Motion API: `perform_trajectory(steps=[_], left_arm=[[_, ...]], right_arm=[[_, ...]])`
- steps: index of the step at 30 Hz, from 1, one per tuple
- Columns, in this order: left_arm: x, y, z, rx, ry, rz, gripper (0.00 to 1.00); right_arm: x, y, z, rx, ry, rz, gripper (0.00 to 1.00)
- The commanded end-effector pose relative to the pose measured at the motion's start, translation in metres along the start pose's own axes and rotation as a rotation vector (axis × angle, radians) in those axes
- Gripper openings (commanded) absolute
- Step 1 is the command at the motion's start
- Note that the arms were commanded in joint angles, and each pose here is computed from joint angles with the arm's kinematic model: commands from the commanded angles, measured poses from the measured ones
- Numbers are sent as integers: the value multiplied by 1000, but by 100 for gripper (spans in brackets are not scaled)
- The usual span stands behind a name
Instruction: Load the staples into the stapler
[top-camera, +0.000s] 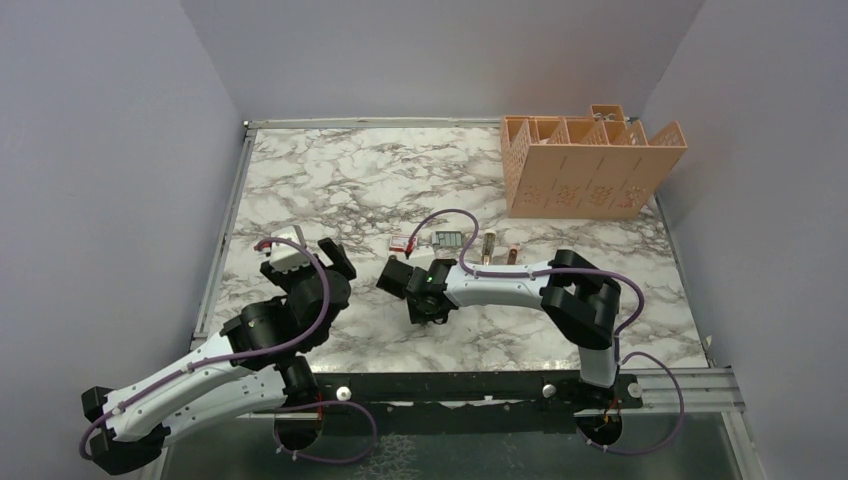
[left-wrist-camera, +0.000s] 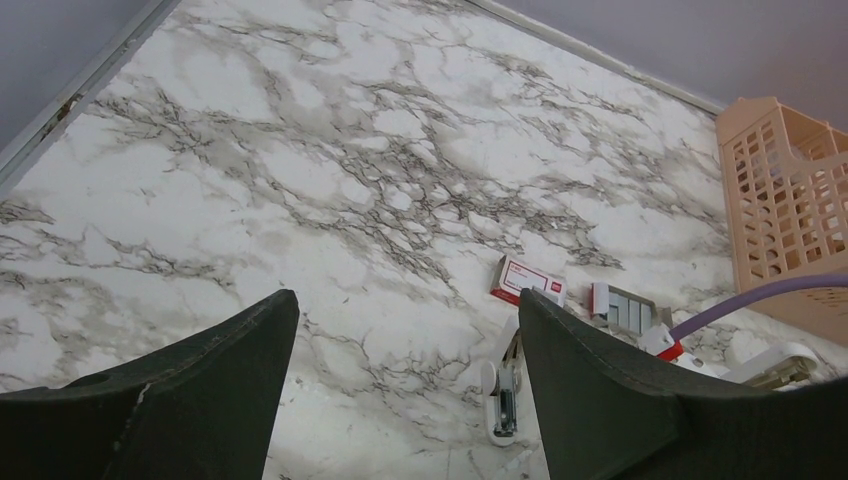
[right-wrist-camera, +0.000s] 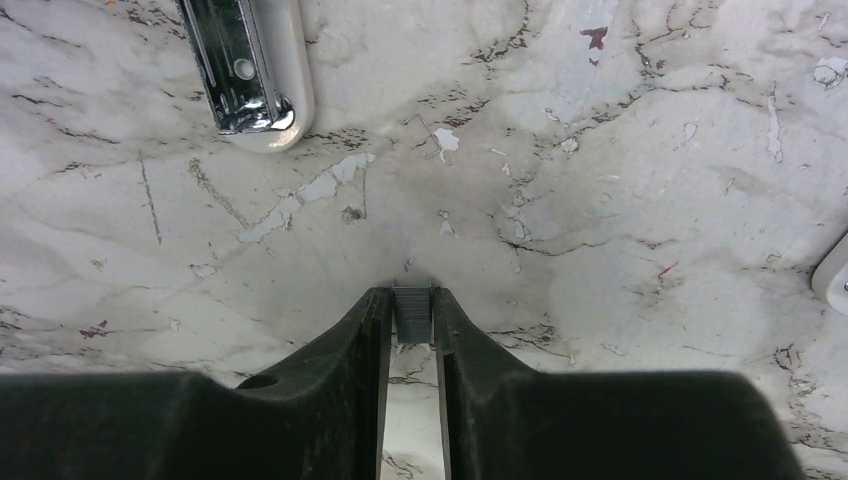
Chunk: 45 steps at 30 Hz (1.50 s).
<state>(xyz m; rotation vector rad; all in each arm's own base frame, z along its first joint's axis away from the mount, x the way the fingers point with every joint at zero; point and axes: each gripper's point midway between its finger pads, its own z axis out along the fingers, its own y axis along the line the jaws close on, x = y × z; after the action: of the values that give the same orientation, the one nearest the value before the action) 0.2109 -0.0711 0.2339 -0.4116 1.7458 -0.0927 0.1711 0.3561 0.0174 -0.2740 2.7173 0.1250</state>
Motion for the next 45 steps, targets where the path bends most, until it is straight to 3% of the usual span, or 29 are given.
perform_trajectory(steps=[1, 4, 11, 20, 27, 45], left_arm=[[0, 7, -1, -12, -15, -6, 82], [0, 8, -2, -4, -14, -16, 83], [1, 7, -4, 14, -12, -23, 83], [-31, -9, -16, 97, 0, -88, 83], [-46, -19, -26, 175, 32, -10, 83], [-43, -2, -24, 103, 24, -21, 83]], right_arm=[[25, -11, 17, 56, 80, -60, 30], [25, -9, 20, 54, 78, -63, 30], [15, -11, 17, 68, 32, -56, 19], [-49, 13, -15, -15, -197, -27, 20], [-91, 33, -25, -81, -305, -17, 20], [-118, 47, -1, -106, -379, -60, 21]])
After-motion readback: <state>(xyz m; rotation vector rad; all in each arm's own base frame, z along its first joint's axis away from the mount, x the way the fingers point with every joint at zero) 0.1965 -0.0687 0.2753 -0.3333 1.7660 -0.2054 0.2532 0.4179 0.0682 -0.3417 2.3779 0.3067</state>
